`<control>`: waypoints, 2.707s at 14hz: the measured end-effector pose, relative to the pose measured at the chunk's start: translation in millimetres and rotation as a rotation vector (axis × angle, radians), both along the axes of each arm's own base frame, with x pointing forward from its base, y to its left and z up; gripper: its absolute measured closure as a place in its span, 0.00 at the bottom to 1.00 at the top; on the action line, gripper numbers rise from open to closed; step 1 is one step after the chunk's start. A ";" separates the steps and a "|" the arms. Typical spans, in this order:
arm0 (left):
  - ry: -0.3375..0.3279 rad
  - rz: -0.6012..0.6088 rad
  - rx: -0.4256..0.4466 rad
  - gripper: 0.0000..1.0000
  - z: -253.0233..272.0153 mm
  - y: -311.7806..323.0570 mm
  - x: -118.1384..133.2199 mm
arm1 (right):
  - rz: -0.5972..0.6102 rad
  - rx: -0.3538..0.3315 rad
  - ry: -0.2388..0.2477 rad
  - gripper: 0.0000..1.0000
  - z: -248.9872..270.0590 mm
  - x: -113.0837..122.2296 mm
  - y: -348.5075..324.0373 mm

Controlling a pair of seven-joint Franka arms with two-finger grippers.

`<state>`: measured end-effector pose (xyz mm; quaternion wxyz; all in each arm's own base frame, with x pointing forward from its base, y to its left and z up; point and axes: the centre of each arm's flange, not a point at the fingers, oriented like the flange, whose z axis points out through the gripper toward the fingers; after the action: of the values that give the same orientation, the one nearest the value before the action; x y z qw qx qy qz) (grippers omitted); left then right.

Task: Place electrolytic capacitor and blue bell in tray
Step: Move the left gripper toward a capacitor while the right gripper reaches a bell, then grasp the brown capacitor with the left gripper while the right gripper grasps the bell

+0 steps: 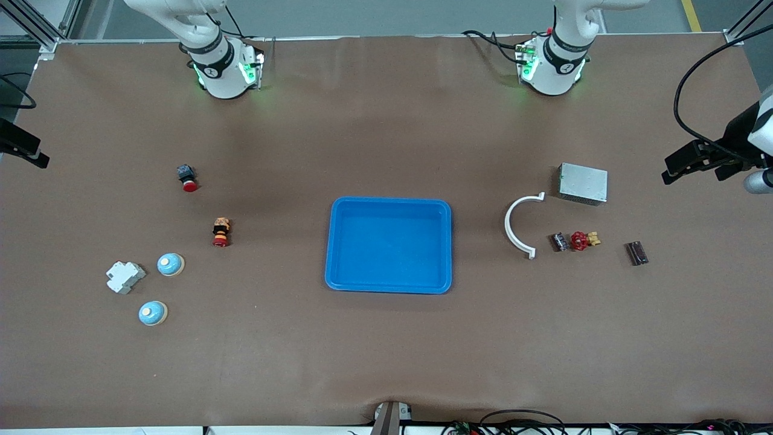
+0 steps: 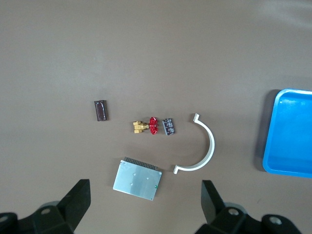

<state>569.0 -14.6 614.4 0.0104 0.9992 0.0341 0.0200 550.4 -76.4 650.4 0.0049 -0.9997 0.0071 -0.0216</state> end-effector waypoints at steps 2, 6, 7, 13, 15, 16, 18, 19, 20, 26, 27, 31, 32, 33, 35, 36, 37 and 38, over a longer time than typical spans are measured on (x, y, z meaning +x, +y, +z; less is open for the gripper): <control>0.000 0.000 0.000 0.00 -0.2 0.0 0.1 | 0.001 0.000 -0.003 0.00 0.3 0.3 0.3; 0.001 0.003 0.000 0.00 -0.5 1.8 0.3 | 0.001 0.000 -0.003 0.00 0.3 0.4 0.2; 0.004 0.004 0.000 0.00 -2.0 2.1 1.0 | 0.000 0.000 -0.003 0.00 0.3 0.4 0.2; 0.055 0.035 0.005 0.00 -32.7 33.3 15.1 | -0.001 0.000 -0.003 0.00 0.3 0.3 -0.6; 0.081 0.048 0.006 0.00 -50.2 58.0 21.6 | -0.001 0.000 -0.003 0.00 0.2 0.3 -0.4; 0.085 0.054 0.006 0.00 -58.3 66.2 25.5 | -0.001 -0.001 -0.004 0.00 0.3 0.4 -0.3; 0.091 0.070 0.007 0.00 -74.1 76.8 33.6 | 0.000 -0.001 -0.009 0.00 0.2 1.1 0.0; 0.106 0.080 0.007 0.00 -84.6 83.4 36.9 | 0.002 -0.001 -0.009 0.00 -2.3 1.9 0.5; 0.127 0.094 0.007 0.00 -97.9 91.8 40.0 | 0.003 -0.001 -0.006 0.00 -8.8 3.3 1.1; 0.228 0.176 0.001 0.00 -184.1 147.1 55.9 | 0.008 0.003 0.024 0.00 -70.8 11.1 3.9; 0.241 0.180 0.000 0.00 -195.6 150.2 57.7 | 0.006 0.002 0.019 0.00 -84.6 12.7 2.6; 0.261 0.198 0.002 0.00 -241.3 164.5 66.3 | 0.005 -0.025 -0.031 0.00 -161.1 19.2 -2.1; 0.262 0.200 0.003 0.00 -252.6 166.1 68.8 | 0.005 -0.027 -0.024 0.00 -186.2 22.3 -2.6; 0.262 0.202 0.005 0.00 -262.8 166.3 71.3 | 0.004 -0.029 -0.009 0.00 -211.5 28.2 -4.0; 0.264 0.215 0.009 0.00 -282.1 165.8 75.3 | 0.002 -0.037 0.001 0.00 -261.0 45.0 -7.5; 0.263 0.222 0.011 0.00 -292.1 165.6 76.9 | 0.003 -0.041 0.005 0.00 -282.8 51.3 -8.4; 0.254 0.236 0.015 0.00 -302.0 165.7 78.3 | 0.003 -0.044 0.008 0.00 -300.7 56.2 -9.0; 0.240 0.254 0.019 0.00 -312.4 165.6 78.9 | 0.004 -0.048 0.002 0.00 -314.3 61.5 -9.7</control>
<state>647.9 151.0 302.0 -0.0057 0.9820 0.1611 -0.0981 611.9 -86.1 336.1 -0.0190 -0.9996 0.0045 -0.0209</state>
